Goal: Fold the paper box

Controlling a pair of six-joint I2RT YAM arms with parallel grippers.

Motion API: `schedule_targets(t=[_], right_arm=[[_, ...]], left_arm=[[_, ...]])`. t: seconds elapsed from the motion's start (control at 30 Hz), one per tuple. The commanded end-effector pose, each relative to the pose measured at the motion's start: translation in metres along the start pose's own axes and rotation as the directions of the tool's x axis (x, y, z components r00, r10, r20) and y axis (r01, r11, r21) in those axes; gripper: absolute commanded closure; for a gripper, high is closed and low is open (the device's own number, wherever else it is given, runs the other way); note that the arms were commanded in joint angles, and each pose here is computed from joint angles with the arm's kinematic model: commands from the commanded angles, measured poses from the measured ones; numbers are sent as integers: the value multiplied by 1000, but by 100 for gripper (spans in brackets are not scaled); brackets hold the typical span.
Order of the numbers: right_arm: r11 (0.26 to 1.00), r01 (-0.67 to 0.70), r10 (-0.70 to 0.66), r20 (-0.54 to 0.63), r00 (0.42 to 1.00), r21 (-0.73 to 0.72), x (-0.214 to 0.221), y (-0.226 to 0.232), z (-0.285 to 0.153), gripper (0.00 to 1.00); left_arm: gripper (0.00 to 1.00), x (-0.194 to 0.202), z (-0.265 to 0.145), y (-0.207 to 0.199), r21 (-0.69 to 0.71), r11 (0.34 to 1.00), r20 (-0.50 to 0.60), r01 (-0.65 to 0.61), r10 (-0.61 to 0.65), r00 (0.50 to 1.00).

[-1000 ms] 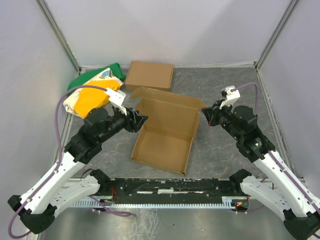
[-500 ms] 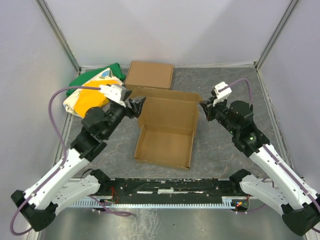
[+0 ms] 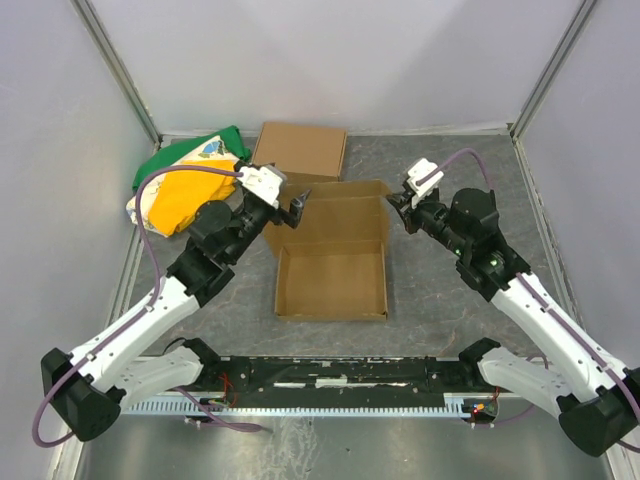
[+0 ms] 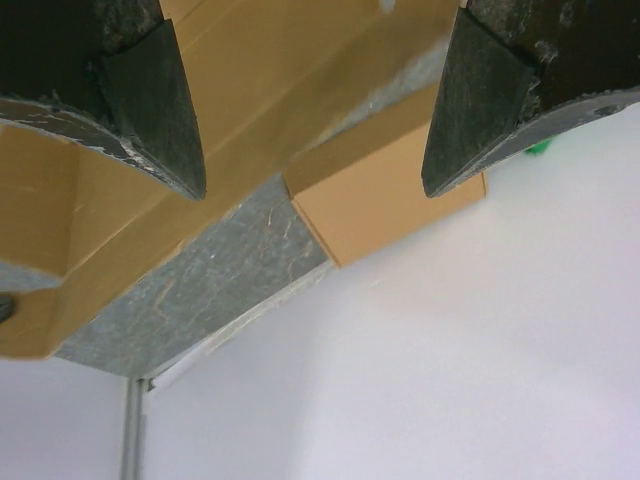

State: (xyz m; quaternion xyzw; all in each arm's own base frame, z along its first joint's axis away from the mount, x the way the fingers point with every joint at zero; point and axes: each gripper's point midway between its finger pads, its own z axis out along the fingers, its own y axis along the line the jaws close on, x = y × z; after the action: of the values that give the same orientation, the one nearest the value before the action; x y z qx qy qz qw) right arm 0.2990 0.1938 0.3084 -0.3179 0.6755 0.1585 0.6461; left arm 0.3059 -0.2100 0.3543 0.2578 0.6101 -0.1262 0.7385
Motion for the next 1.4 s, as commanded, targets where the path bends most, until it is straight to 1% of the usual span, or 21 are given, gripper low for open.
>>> schedule_targets(t=[0.0, 0.1, 0.2, 0.27, 0.4, 0.47, 0.6, 0.67, 0.83, 0.93, 1.1, 1.2, 1.27, 1.37], right_arm=[[996, 48, -43, 70, 997, -70, -22, 9, 5, 94], [997, 40, -35, 76, 996, -67, -24, 8, 3, 94], [997, 53, -49, 64, 997, -58, -25, 6, -1, 94], [996, 63, -60, 52, 997, -60, -24, 7, -4, 94], [995, 70, -67, 46, 997, -68, -23, 8, -9, 94], [994, 69, -66, 46, 997, -80, -23, 11, -11, 94], [993, 64, -61, 30, 998, -101, -17, 15, -15, 94], [992, 64, -62, 27, 998, -106, -15, 17, -17, 94], [990, 78, -76, 24, 997, -116, -12, 19, -22, 95], [987, 84, -81, 23, 996, -136, -10, 23, -23, 95], [983, 91, -89, 20, 996, -158, -8, 27, -23, 95], [982, 98, -98, 13, 995, -159, -5, 27, -25, 95], [981, 103, -102, 15, 995, -164, -4, 28, -26, 95], [980, 106, -106, 10, 994, -170, -2, 29, -26, 95]], left_arm=[[4, -42, 9, -20, 163, 967, 130, -195, 175, 976], [4, -21, 10, -43, 320, 910, 63, -263, 256, 965], [4, -3, 0, -60, 436, 848, 49, -303, 314, 948], [4, 4, -7, -64, 469, 818, 53, -334, 352, 935], [4, 15, -17, -67, 505, 786, 45, -356, 388, 921], [4, 22, -12, -61, 476, 801, 25, -363, 400, 916], [5, 22, 1, -48, 392, 837, 10, -382, 411, 911], [5, 14, 4, -43, 350, 858, 26, -376, 392, 919], [5, -10, 3, -34, 288, 873, 86, -394, 386, 918], [4, -5, 4, -36, 313, 861, 67, -402, 402, 913], [5, 23, 10, -48, 396, 833, 0, -386, 421, 907], [8, 33, 13, -52, 416, 827, -22, -378, 425, 905], [13, 39, 16, -54, 428, 822, -33, -375, 429, 903], [25, 44, 19, -55, 430, 826, -44, -364, 422, 906]])
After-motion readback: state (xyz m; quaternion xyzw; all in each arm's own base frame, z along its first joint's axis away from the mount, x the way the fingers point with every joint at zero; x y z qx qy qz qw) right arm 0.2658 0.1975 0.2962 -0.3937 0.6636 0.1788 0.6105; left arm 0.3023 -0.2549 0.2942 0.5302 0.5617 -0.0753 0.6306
